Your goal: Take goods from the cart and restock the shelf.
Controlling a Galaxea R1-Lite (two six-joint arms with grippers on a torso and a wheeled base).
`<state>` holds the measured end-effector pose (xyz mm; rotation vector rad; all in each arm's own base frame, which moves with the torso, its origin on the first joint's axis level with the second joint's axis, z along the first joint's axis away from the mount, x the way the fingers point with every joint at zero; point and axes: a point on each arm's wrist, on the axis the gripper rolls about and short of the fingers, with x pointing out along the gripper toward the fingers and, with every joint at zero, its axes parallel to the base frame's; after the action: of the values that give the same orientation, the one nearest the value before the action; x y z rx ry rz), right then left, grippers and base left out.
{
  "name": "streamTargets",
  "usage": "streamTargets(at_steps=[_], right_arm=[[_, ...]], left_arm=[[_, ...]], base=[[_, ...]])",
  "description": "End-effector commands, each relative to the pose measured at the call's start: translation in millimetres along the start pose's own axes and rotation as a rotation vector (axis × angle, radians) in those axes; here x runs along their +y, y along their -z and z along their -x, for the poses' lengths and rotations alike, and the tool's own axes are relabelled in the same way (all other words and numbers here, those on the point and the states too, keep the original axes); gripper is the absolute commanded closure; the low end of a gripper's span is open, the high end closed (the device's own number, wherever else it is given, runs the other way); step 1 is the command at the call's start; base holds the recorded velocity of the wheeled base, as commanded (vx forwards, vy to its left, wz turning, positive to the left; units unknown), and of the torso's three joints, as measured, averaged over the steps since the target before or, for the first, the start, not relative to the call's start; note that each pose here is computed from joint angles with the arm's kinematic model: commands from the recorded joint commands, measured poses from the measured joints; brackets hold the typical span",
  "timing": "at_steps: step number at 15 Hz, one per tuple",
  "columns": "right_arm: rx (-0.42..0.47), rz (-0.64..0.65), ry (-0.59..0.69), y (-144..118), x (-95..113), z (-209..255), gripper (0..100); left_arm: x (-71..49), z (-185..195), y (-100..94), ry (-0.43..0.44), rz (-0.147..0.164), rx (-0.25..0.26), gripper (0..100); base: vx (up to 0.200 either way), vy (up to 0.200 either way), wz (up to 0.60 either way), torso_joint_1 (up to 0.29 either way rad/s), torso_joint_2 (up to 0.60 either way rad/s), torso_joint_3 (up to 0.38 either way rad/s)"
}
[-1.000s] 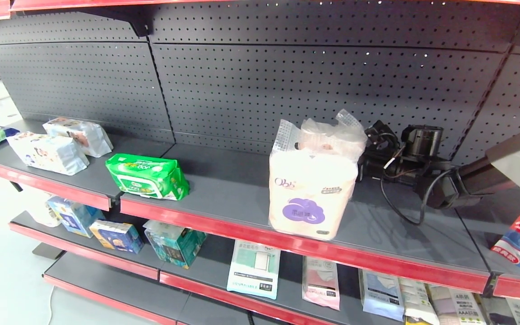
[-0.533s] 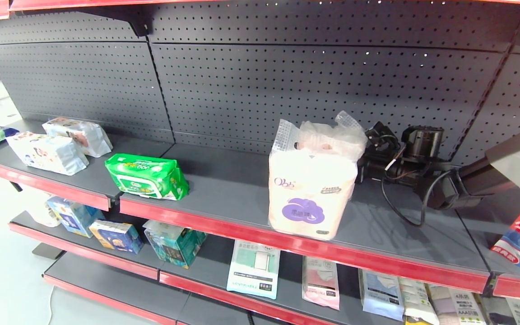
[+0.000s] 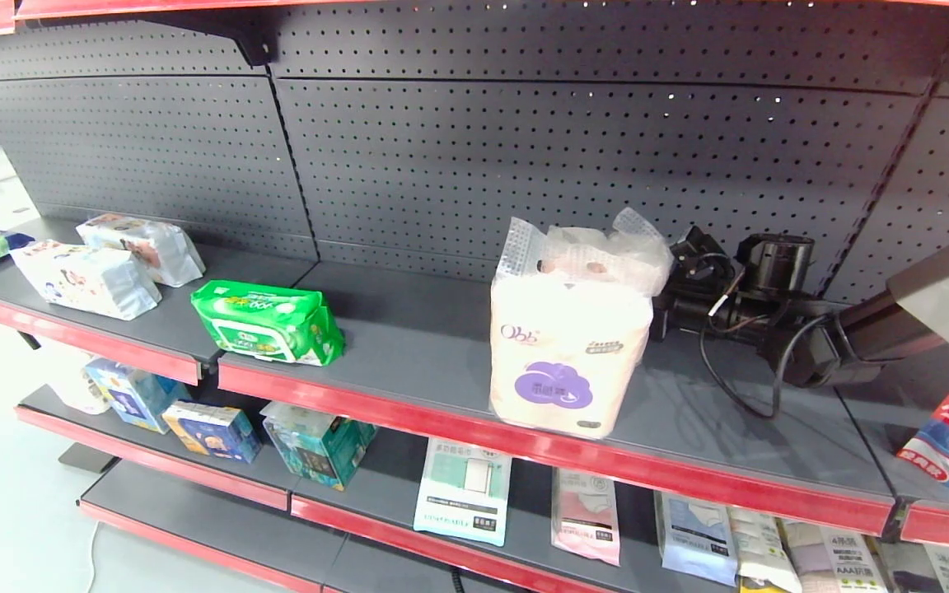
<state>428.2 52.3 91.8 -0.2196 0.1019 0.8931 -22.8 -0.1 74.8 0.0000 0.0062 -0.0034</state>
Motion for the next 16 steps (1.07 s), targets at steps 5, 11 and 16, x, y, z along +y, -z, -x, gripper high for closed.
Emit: streamTargets(at_steps=[5,11,16], right_arm=[[0.007,-0.004,-0.004,3.1,0.0,-0.8,100],[0.034,-0.002,0.040,5.8,-0.9,0.4,100],[0.022,0.000,0.049,-2.1,-1.4,4.4,0]], left_arm=[[0.0,-0.1,0.0,0.000,0.000,0.001,0],[0.0,0.0,0.0,0.000,0.000,0.000,0],[0.0,0.0,0.0,0.000,0.000,0.000,0]], base=[[0.000,0.000,0.00,0.000,0.00,0.000],[0.000,0.000,0.00,0.000,0.00,0.000],[0.000,0.000,0.00,0.000,0.00,0.000]])
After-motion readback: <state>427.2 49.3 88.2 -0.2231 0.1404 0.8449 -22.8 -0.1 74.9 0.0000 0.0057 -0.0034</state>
